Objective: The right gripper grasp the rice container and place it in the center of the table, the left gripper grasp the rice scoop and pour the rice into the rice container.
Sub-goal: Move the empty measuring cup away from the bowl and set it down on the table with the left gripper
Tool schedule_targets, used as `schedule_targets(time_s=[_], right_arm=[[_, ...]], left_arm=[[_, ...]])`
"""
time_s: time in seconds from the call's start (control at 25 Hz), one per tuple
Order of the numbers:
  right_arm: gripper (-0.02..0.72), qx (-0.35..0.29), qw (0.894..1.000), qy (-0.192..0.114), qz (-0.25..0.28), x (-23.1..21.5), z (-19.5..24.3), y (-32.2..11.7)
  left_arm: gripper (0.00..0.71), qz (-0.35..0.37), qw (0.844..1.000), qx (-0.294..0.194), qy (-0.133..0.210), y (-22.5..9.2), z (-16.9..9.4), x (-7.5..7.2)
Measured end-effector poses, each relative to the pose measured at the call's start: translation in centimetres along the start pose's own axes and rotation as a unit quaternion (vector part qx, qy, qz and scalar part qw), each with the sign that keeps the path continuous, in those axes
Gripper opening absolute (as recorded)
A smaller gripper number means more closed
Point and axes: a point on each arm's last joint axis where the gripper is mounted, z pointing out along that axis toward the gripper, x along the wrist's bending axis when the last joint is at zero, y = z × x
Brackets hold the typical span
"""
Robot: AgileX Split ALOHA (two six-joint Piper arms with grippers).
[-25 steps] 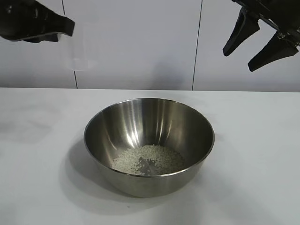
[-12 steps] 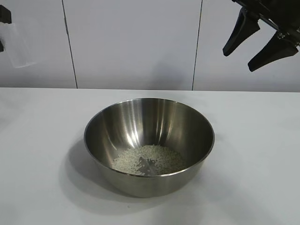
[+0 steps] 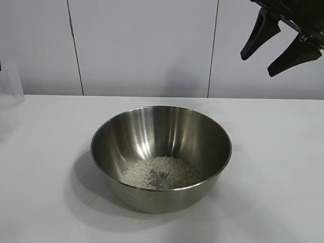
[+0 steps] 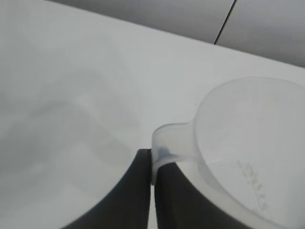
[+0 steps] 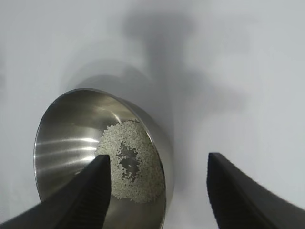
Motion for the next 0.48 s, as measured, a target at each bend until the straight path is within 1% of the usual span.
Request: schedule_targets(time_s=[0.04,0.08,0.16,0.2,0.28,0.36,0.48], right_arm=[[0.409,-0.002,1.0,0.0,0.0,0.0,0.0,0.0],[0.409,-0.003,1.0,-0.001,0.0,0.0,0.0,0.1],[0.409,-0.004,1.0,-0.001,0.0,0.0,0.0,0.1],[0.409,-0.004,1.0,-0.001,0.0,0.0,0.0,0.1],[0.409,-0.005,1.0,-0.001,0.0,0.0,0.0,0.1],[0.409,-0.005,1.0,-0.001,0.0,0.0,0.0,0.1],[0.409,-0.005,1.0,-0.001,0.0,0.0,0.0,0.1]], left_arm=[[0.008,0.021,1.0,-0.004,-0.004,-0.2,0.1,-0.3],[0.008,0.047,0.999,-0.011,-0.012,-0.4,0.2,-1.0],[0.008,0.097,0.994,-0.031,-0.032,-1.2,0.3,-2.6],[0.008,0.114,0.992,-0.041,-0.043,-1.7,0.3,-3.2],[0.008,0.123,0.988,-0.07,-0.06,-2.7,0.5,-4.3],[0.008,0.112,0.988,-0.081,-0.066,-3.7,1.1,-4.5],[0.008,0.103,0.99,-0.073,-0.067,-5.0,2.5,-4.5]])
